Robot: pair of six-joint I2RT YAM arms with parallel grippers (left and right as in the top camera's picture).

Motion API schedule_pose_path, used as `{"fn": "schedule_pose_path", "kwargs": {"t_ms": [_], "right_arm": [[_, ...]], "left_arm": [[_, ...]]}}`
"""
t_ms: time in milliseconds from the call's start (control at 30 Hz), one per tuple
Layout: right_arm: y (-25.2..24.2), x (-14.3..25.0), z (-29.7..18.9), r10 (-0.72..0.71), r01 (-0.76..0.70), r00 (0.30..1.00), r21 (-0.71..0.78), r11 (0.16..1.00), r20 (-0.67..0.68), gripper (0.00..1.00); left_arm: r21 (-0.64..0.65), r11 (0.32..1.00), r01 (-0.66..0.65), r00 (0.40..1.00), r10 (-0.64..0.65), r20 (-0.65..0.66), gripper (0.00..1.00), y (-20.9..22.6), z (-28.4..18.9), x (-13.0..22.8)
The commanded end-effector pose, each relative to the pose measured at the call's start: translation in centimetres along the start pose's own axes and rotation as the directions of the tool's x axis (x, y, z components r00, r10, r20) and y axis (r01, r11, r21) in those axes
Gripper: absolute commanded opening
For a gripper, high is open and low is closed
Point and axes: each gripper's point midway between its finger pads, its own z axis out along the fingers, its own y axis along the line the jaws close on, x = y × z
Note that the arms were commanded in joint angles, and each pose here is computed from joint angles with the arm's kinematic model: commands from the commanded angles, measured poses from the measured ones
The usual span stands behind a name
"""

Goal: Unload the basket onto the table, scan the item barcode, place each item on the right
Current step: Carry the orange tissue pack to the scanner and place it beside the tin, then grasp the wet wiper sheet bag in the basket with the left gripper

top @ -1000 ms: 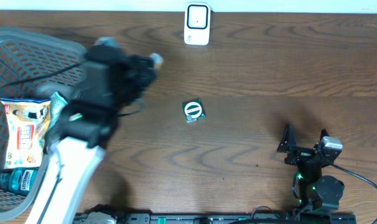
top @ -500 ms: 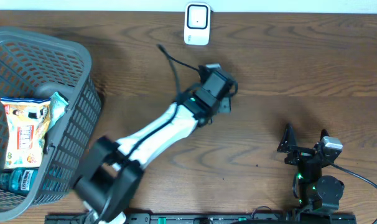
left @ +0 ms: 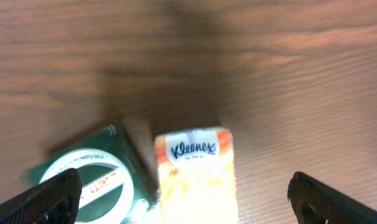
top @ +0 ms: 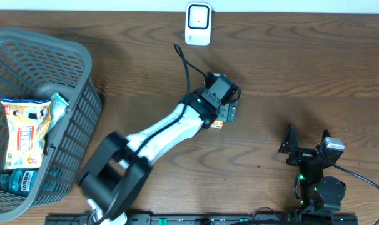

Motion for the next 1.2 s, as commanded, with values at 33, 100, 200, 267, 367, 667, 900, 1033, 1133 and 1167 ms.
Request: {"fn": "schedule_pose_path", "kwargs": {"t_ms": [33, 100, 200, 267, 367, 667, 900, 1033, 1133, 1167], "right_arm": [[0.0, 0.1, 0.0, 0.01, -0.01, 1.0, 0.003, 1.0, -0.002, 0.99], [0.0, 0.1, 0.0, 0.01, -0.01, 1.0, 0.003, 1.0, -0.002, 0.99], [0.0, 0.1, 0.0, 0.01, -0.01, 1.0, 0.003, 1.0, -0.002, 0.99], [0.0, 0.1, 0.0, 0.01, -0.01, 1.0, 0.003, 1.0, -0.002, 0.99], [0.0, 0.1, 0.0, 0.01, -0.01, 1.0, 0.003, 1.0, -0.002, 0.99], [0.0, 0.1, 0.0, 0.01, -0.01, 1.0, 0.003, 1.0, -0.002, 0.99], [0.0, 0.1, 0.0, 0.01, -0.01, 1.0, 0.003, 1.0, -0.002, 0.99], [0.0, 0.1, 0.0, 0.01, -0.01, 1.0, 0.003, 1.0, -0.002, 0.99], [0.0, 0.1, 0.0, 0.01, -0.01, 1.0, 0.003, 1.0, -0.002, 0.99], [0.0, 0.1, 0.0, 0.01, -0.01, 1.0, 0.003, 1.0, -0.002, 0.99]], "left_arm": [[-0.029, 1.0, 0.003, 0.948, 0.006, 0.318, 1.0, 0.7, -13.4, -9.6], [-0.075, 0.995, 0.064, 0.911, -0.028, 0.413, 1.0, 3.1, -17.6, -11.4], [-0.131, 0.974, 0.184, 0.845, -0.089, 0.528, 0.99, 8.1, -23.1, -13.0], [-0.158, 0.951, 0.266, 0.808, -0.131, 0.574, 0.99, 11.9, -25.9, -13.3], [-0.18, 0.879, 0.441, 0.737, -0.239, 0.633, 0.99, 18.4, -29.5, -12.7], [-0.229, 0.348, 0.909, 0.395, -0.543, 0.741, 0.99, 35.4, -35.2, -2.9], [0.102, -0.397, 0.912, -0.322, -0.539, 0.779, 0.98, 41.4, -33.9, 7.5], [0.216, -0.624, 0.751, -0.558, -0.425, 0.712, 0.98, 43.3, -31.2, 10.4], [0.23, -0.727, 0.647, -0.642, -0.357, 0.678, 0.98, 44.5, -29.1, 11.6], [0.234, -0.757, 0.61, -0.666, -0.33, 0.669, 0.98, 44.9, -28.3, 12.0]]}}
